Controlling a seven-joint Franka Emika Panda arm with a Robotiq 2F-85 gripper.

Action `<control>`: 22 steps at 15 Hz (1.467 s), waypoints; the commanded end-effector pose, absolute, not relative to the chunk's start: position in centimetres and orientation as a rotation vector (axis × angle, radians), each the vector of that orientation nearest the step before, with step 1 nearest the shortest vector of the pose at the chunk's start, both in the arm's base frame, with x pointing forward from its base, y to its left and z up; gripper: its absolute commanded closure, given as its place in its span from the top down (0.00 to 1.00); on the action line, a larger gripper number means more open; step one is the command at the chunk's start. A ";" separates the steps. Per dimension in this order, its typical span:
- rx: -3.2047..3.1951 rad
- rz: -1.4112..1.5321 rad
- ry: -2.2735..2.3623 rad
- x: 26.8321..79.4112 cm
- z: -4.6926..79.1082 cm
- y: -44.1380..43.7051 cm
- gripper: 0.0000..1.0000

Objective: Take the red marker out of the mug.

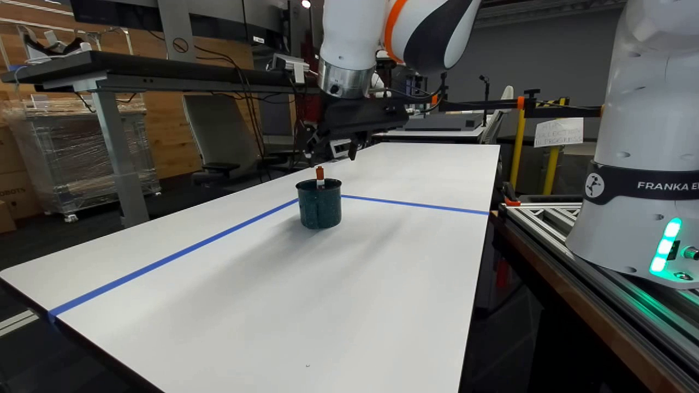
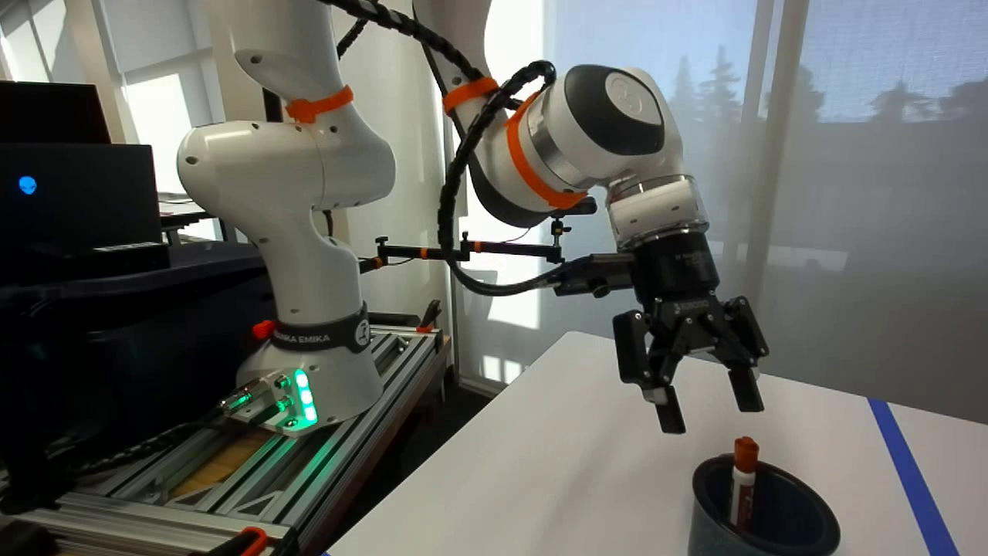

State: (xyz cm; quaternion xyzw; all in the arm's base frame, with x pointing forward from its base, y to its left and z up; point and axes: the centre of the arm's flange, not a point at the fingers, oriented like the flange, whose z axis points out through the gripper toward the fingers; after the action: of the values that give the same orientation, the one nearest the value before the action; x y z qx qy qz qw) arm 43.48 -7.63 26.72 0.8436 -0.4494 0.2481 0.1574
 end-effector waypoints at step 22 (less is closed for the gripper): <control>2.353 0.837 -1.362 47.2 21.9 -7.6 0.20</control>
State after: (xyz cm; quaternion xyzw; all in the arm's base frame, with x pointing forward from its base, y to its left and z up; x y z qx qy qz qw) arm 47.10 -8.06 22.40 0.8228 -0.4741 0.2767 0.1473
